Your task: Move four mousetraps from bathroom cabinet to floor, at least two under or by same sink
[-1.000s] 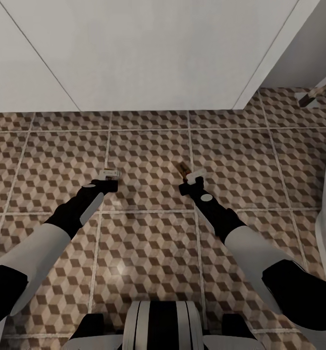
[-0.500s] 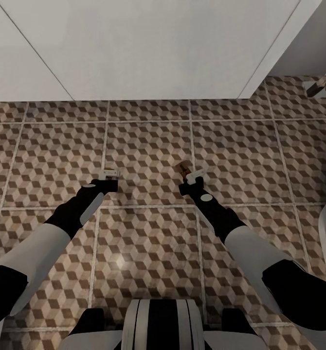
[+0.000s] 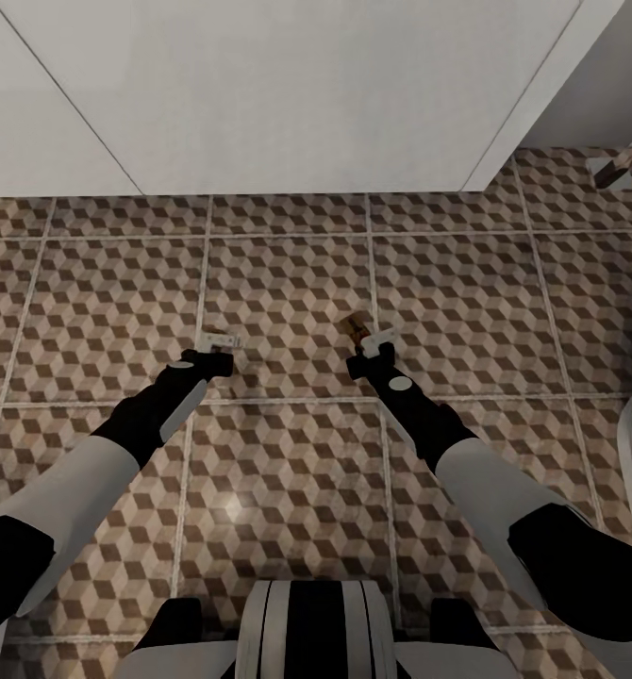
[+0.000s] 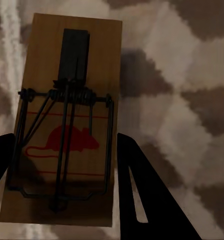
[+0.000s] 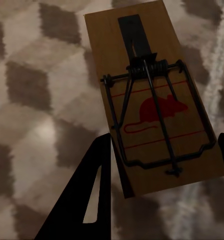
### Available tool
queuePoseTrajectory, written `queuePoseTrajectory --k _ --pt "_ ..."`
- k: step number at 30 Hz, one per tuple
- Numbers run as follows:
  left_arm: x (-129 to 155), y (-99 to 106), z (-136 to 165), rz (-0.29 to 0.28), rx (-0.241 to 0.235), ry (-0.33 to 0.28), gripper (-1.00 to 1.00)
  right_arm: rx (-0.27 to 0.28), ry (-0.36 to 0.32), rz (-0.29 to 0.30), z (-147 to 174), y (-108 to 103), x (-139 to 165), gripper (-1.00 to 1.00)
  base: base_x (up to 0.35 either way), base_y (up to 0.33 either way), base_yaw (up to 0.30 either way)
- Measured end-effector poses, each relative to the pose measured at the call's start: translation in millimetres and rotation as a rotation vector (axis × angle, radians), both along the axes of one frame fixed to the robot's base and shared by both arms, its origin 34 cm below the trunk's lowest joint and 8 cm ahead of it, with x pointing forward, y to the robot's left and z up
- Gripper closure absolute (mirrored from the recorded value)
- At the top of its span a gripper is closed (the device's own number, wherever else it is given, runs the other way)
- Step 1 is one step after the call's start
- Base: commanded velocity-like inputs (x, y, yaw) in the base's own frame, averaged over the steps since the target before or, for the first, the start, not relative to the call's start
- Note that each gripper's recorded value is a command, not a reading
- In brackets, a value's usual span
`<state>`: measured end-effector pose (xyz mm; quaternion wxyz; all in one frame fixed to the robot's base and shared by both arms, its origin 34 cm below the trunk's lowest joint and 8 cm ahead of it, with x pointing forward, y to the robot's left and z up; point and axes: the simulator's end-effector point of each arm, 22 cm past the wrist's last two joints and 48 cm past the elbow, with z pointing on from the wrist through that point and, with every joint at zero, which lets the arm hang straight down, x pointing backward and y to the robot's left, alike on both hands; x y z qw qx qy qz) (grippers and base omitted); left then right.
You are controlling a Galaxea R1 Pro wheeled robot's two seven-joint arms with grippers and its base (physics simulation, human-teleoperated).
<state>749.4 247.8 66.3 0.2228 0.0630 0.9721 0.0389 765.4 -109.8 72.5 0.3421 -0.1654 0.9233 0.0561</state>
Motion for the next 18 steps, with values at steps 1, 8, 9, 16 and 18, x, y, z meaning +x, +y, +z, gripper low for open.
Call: queuePoseTrajectory --k 1,8,9,16,18 --pt "0 4 0 0.007 0.017 -0.003 1.00 -0.003 -0.001 -0.003 0 -1 0 1.00 0.000 0.000 0.000" --pt "6 28 8 0.056 0.116 -0.033 1.00 -0.007 -0.001 -0.011 0 -1 1 1.00 0.000 0.000 0.000" --pt "7 28 9 0.059 0.117 -0.035 1.00 -0.008 0.000 -0.012 0 -1 1 1.00 0.000 0.000 0.000" --pt "5 24 6 0.057 0.087 -0.020 1.00 -0.039 0.016 -0.032 -2 -8 2 1.00 0.000 0.000 0.000" --pt "6 17 5 0.050 0.054 -0.011 1.00 -0.055 0.042 -0.033 -5 -10 0 1.00 0.000 0.000 0.000"
